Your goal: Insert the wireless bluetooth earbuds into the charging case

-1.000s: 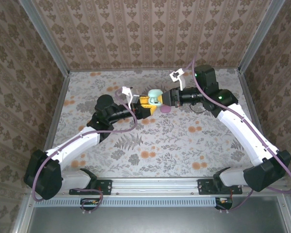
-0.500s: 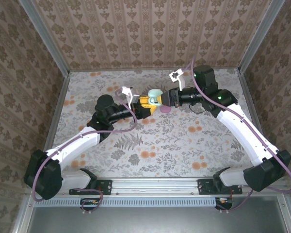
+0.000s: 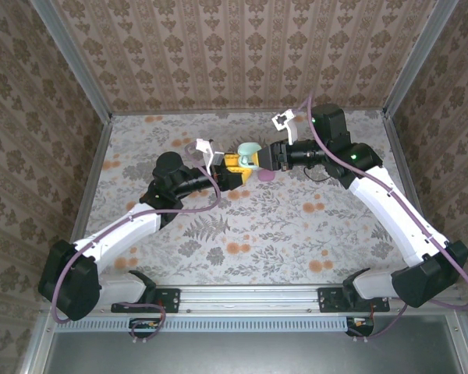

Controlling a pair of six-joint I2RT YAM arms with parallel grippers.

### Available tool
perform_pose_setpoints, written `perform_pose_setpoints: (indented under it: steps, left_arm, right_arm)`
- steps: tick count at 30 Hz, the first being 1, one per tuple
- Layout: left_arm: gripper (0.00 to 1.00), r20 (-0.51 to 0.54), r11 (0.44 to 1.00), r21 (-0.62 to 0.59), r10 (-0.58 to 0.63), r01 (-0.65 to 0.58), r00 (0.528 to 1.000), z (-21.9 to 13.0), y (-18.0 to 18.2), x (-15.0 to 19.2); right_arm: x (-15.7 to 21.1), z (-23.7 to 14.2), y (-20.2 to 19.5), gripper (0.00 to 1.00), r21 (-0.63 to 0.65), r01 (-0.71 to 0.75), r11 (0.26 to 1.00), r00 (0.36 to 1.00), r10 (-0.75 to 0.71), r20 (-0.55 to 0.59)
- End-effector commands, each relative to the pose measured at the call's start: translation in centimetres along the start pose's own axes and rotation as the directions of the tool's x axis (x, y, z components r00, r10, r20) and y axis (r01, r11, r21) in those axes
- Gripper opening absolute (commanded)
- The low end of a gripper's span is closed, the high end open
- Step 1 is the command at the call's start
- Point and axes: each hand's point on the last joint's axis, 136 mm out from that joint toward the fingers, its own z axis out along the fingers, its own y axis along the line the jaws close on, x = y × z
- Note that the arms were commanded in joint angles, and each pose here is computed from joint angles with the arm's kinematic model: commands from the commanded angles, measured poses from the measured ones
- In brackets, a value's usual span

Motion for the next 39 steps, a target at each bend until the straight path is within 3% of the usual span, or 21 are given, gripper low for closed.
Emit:
perform_pose_setpoints:
  steps: [1, 11, 20, 32, 39]
  left_arm:
    - [0.29, 0.050, 0.996, 0.044, 0.077, -0.079, 0.996, 0.2, -1.5, -2.5]
    - [0.29, 0.049, 0.996, 0.039, 0.082, -0.084, 0.995, 0.0, -1.5, -2.5]
    - [0.29, 0.052, 0.996, 0.034, 0.085, -0.087, 0.995, -0.1, -1.6, -2.7]
    - [0.29, 0.052, 0.995, 0.039, 0.087, -0.089, 0.995, -0.1, -1.7, -2.7]
    - [0.29, 0.053, 0.995, 0.033, 0.095, -0.096, 0.994, -0.2, -1.7, -2.6]
  right_arm:
    - [-1.2, -1.0, 0.6, 0.43, 0.031, -0.001, 1.000, 0.999, 0.000, 0.043]
    - [-1.3, -1.7, 0.8, 0.42, 0.032, -0.022, 0.999, 0.998, 0.020, 0.063]
    - [-1.1, -1.4, 1.6, 0.33, -0.026, -0.036, 0.999, 0.998, 0.038, 0.042]
    - [-1.3, -1.6, -0.5, 0.44, 0.099, -0.057, 0.993, 0.996, 0.050, 0.075]
    - [-1.7, -2.8, -0.7, 0.45, 0.148, -0.046, 0.988, 0.993, 0.029, 0.116]
